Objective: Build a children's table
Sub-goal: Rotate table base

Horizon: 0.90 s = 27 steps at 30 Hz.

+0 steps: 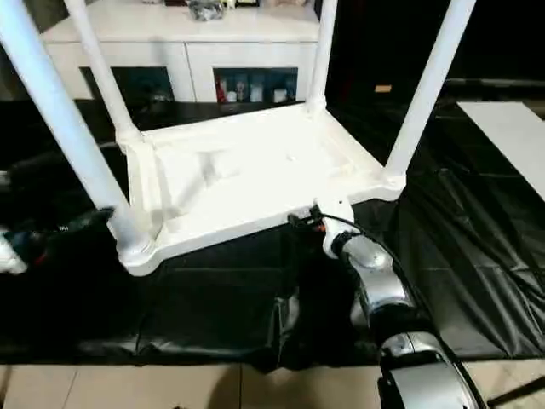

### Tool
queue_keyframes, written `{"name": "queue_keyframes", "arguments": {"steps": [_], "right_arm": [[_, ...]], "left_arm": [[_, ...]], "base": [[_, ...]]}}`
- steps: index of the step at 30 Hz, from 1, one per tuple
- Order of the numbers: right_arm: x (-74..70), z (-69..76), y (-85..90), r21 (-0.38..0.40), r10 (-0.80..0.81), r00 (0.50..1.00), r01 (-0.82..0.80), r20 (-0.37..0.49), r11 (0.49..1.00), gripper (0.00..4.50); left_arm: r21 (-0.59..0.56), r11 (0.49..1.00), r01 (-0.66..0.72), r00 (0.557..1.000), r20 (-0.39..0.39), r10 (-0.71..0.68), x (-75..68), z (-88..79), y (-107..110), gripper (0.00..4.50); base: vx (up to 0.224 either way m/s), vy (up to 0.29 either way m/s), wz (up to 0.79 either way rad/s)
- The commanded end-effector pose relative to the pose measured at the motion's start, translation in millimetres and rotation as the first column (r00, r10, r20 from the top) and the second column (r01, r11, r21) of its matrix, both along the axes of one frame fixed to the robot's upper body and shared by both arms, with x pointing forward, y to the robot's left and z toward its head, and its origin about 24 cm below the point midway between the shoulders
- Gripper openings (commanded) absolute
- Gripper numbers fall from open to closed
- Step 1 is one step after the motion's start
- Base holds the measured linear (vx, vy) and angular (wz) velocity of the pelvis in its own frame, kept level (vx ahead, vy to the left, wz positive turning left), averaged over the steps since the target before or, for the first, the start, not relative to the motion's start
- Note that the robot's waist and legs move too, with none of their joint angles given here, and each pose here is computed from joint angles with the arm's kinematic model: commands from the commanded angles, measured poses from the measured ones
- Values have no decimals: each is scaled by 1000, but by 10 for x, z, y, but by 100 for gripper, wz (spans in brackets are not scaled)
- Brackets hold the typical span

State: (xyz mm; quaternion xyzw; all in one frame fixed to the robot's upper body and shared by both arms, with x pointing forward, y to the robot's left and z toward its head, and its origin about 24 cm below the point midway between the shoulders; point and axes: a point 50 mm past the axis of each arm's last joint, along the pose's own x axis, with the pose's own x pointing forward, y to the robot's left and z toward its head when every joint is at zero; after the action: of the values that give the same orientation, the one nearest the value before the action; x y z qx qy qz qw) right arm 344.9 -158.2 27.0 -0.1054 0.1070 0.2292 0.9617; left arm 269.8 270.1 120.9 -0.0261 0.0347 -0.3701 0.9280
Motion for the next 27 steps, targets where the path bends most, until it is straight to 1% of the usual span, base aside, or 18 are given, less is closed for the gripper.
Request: {"name": "queue_keyframes", "arguments": {"steps": [1, 4, 6, 7, 8, 9, 10, 11, 12, 14, 17, 21, 22, 24, 25, 27], "right_arm": [[25, 20, 43, -18, 21, 1000, -21, -2, 1000, 376], [25, 16, 43, -20, 21, 1000, -21, -4, 1000, 376], [28, 11, 40, -24, 20, 1000, -20, -7, 1000, 376], [34, 7, 32, -30, 15, 1000, -15, -10, 999, 376], [37, 6, 28, -34, 13, 1000, -13, -12, 999, 376], [37, 6, 28, -34, 13, 1000, -13, -12, 999, 376], [42, 3, 23, -38, 10, 1000, -11, -15, 999, 376], [43, 3, 22, -38, 10, 1000, -11, -15, 999, 376], [46, 2, 22, -39, 10, 1000, -10, -16, 999, 376], [55, 0, 29, -42, 11, 1000, -11, -20, 999, 376], [67, 5, 74, -40, 25, 999, -26, -20, 999, 376], [79, 19, 153, -31, 46, 999, -47, -15, 998, 376], [85, 32, 231, -23, 69, 998, -69, -9, 997, 376], [85, 44, 338, -9, 101, 995, -101, -1, 995, 376], [85, 45, 342, -9, 103, 995, -103, -1, 995, 376], [77, 48, 431, 0, 132, 991, -132, 3, 991, 376]], "left_arm": [[20, 1000, -1, 1000, 7, 0, 59, -9, -18, 368], [7, 1000, 28, 1000, 2, -28, 93, -15, -74, 401], [-53, 989, 135, 991, -7, -136, 80, 50, -239, 416], [-103, 966, 235, 971, -14, -238, 37, 124, -393, 423], [-120, 954, 275, 960, -18, -279, 16, 152, -453, 434], [-120, 954, 275, 960, -18, -279, 16, 152, -453, 443], [-154, 913, 377, 922, -29, -385, -46, 223, -605, 443], [-157, 909, 387, 918, -30, -396, -53, 230, -619, 443], [-163, 883, 440, 892, -31, -450, -87, 268, -700, 443], [-183, 811, 555, 824, -11, -567, -151, 390, -918, 443], [-176, 768, 615, 782, 11, -623, -173, 475, -1078, 443], [-145, 758, 636, 768, 22, -641, -157, 489, -1200, 443], [-134, 746, 653, 754, 25, -656, -143, 486, -1303, 443], [-144, 716, 683, 726, 29, -687, -145, 485, -1433, 443], [-144, 715, 684, 725, 29, -688, -145, 485, -1439, 443], [-150, 687, 711, 698, 29, -716, -149, 480, -1547, 443]], "base": [[0, 0, 0], [0, 0, 0], [0, 0, 0], [0, 0, 0], [0, 0, 0], [0, 0, 0], [0, 0, 0], [0, 0, 0], [0, 0, 0], [0, 0, 0], [0, 0, 0], [0, 0, 0], [0, 0, 0], [0, 0, 0], [0, 0, 0], [0, 0, 0]]}}
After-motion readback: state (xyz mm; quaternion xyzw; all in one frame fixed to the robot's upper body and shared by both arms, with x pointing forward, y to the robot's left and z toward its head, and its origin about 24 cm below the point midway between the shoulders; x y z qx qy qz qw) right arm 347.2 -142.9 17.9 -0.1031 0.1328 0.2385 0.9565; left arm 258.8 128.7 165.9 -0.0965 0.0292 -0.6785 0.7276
